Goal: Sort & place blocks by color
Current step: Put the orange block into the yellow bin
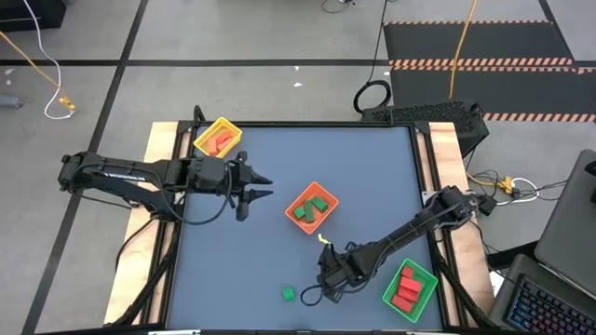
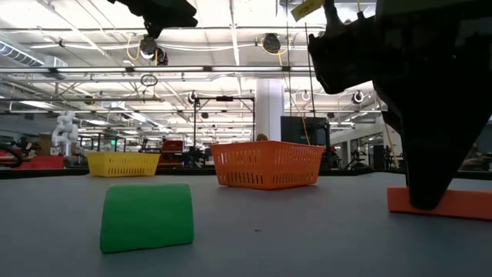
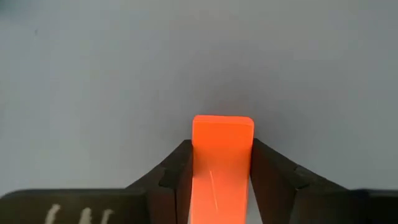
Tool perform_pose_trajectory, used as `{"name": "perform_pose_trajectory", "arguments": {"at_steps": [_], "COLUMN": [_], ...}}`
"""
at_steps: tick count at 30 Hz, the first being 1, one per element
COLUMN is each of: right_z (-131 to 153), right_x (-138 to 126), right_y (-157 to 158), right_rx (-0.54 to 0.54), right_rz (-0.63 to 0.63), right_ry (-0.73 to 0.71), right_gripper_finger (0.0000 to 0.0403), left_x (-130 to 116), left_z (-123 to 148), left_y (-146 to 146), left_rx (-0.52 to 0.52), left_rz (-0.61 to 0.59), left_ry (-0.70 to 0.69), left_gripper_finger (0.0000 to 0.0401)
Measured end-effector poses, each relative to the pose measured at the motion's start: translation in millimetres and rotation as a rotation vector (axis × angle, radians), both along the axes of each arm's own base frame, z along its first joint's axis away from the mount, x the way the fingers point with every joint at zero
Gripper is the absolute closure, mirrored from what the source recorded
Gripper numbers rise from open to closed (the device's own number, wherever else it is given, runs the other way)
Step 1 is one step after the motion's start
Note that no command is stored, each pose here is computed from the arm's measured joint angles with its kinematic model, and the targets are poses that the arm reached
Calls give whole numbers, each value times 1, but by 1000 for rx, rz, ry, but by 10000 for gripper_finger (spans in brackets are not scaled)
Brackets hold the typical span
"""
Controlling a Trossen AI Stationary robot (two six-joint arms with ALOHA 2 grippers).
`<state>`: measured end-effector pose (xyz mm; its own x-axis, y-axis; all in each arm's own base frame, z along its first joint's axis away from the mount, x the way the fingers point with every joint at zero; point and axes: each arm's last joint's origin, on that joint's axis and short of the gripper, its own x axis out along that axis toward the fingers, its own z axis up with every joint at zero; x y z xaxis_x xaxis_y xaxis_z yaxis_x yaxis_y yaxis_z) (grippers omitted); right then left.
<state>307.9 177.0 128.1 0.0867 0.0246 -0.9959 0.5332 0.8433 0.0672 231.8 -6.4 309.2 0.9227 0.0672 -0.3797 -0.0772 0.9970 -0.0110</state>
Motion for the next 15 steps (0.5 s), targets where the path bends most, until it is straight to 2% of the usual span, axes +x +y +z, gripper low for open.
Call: {"name": "perform_pose_trajectory", "arguments": {"at_steps": [5, 8, 11, 15], "right_z": [18, 33, 62, 80], "right_x": [5, 9, 14, 19], "right_y": [-2, -9, -19, -38], "right_rx": [-11, -111, -210, -293], "right_rz": [48, 89, 99, 152], "right_ry": [-125, -257, -422, -484], "right_gripper_finger": [285, 285, 285, 285], "left_x": [0, 0, 0, 0], "left_z": [-1, 0, 0, -1], "left_y": [0, 0, 0, 0], "left_rx": [0, 1, 1, 6], "left_rz": [0, 0, 0, -2], "left_ry": [6, 6, 5, 6], "left_gripper_finger": [270, 270, 270, 270]}}
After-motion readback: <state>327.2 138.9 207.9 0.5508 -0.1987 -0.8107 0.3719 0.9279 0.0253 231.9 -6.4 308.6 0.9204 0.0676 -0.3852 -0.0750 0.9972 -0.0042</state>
